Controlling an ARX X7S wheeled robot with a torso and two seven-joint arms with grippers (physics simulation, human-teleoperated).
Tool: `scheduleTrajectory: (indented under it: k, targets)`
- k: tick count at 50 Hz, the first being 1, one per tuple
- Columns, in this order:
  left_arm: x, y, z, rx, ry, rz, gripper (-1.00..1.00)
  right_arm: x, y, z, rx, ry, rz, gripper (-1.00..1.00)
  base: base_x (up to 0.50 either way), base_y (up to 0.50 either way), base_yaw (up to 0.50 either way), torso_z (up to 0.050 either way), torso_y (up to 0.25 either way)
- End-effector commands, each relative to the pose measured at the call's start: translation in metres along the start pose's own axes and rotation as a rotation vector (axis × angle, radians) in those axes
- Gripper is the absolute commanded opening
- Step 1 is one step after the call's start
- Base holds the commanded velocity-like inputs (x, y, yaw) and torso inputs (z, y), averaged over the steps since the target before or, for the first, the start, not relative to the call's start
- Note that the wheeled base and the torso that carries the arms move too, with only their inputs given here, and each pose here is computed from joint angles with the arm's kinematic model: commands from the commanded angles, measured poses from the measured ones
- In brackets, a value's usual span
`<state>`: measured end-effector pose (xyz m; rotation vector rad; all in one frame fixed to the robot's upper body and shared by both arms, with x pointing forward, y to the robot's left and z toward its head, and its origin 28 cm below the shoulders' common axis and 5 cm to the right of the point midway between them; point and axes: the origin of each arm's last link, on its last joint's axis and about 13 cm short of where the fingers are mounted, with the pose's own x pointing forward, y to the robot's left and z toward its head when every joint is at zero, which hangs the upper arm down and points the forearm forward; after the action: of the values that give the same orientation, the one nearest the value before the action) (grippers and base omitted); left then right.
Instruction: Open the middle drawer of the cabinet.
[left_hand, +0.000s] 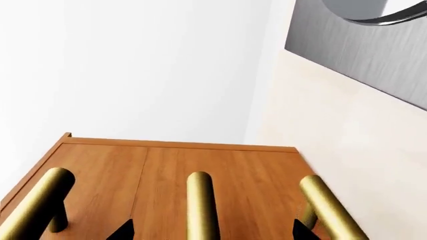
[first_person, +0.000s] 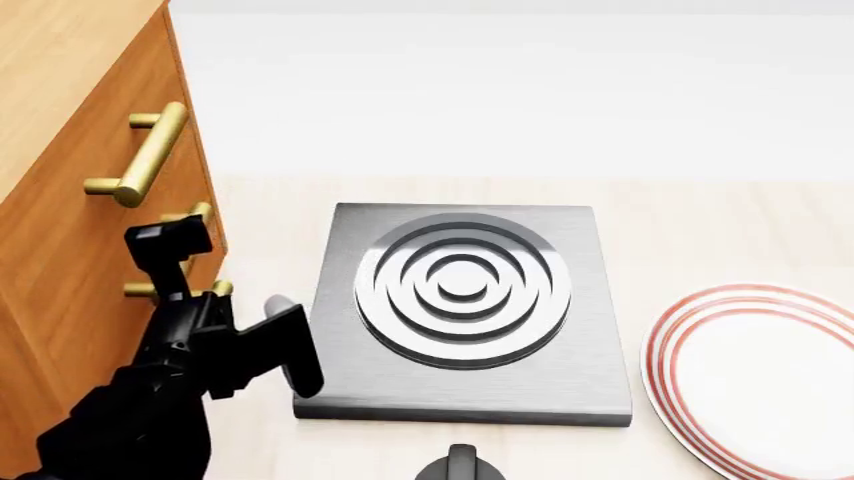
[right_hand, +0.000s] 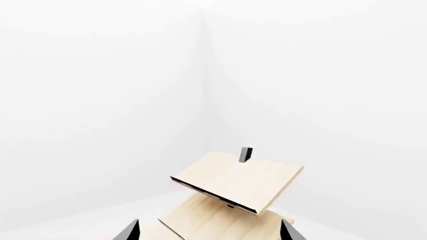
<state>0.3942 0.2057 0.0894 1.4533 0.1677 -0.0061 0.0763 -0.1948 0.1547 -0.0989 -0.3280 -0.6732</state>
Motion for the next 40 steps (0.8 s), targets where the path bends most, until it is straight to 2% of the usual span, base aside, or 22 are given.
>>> scheduleTrajectory:
  k: [1,40]
  targets:
    - [-0.0004,-0.0013,-0.0029,-0.003,0.016,0.002,1.0,-0.0001,0.0001,-0.0001,-0.001,0.0,0.001,1.0,0.0,0.0,0.0,0.0,0.0]
    - [-0.0008,-0.0013,-0.0129,0.002,0.064,0.011,1.0,-0.0003,0.0012,-0.0007,-0.002,0.001,0.005,1.0,0.0,0.0,0.0,0.0,0.0]
